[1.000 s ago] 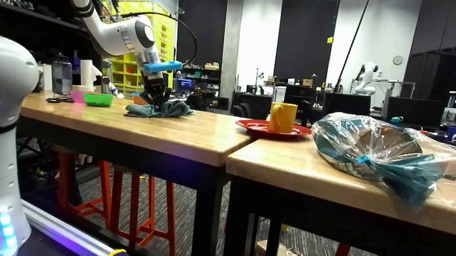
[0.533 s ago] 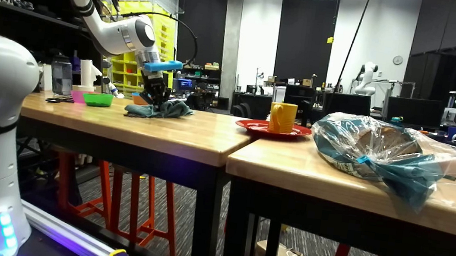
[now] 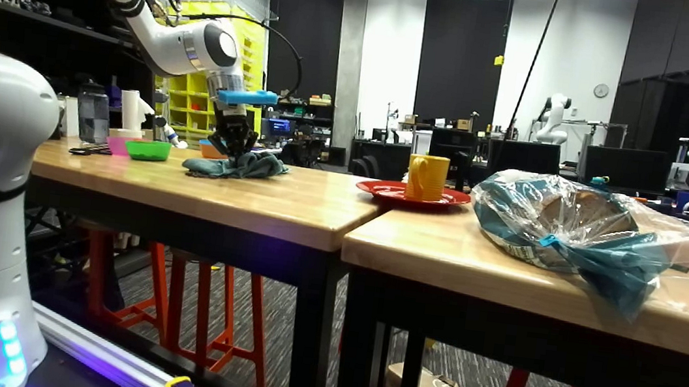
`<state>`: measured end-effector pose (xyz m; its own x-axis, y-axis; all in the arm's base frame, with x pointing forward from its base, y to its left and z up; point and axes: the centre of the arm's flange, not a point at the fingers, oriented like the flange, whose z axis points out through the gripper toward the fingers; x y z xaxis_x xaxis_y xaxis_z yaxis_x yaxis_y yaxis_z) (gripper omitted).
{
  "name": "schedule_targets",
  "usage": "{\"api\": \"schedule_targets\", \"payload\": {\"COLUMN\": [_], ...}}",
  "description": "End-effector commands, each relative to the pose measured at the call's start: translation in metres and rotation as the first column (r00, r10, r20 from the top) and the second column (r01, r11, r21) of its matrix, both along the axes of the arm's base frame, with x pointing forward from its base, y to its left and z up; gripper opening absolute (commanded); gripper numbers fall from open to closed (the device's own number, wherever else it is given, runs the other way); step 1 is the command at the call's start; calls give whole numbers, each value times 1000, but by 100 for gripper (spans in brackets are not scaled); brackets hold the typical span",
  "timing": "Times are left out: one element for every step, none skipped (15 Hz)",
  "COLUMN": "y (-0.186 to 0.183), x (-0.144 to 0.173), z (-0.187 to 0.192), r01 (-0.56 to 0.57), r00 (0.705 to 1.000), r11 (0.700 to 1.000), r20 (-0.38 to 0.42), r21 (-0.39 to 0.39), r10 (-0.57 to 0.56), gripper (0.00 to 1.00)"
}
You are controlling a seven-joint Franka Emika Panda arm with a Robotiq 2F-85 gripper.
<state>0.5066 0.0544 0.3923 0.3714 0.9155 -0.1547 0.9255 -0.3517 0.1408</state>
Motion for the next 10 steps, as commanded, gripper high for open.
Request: {"api": "schedule_targets", "payload": {"y": [-2, -2, -3, -3, -4, -4, -3, -3, -3, -3], "x": [-6, -6, -8, -9, -12, -14, -16, -17, -18, -20], "z": [18, 21, 25, 28, 33, 40, 46, 52, 59, 67], "r01": [10, 12, 10, 8, -6, -18, -25, -29, -31, -34], "r00": [1000, 1000, 999, 999, 999, 998, 998, 997, 996, 995], "r11": [999, 999, 999, 999, 1000, 999, 999, 999, 999, 998], "r20": [21, 26, 32, 38, 47, 54, 62, 73, 82, 94], "r21": [47, 51, 48, 38, 26, 28, 34, 35, 39, 45], "r10": [-11, -13, -12, -10, 4, 16, 23, 27, 27, 30], "gripper": [2, 2, 2, 2, 2, 2, 2, 2, 2, 2]}}
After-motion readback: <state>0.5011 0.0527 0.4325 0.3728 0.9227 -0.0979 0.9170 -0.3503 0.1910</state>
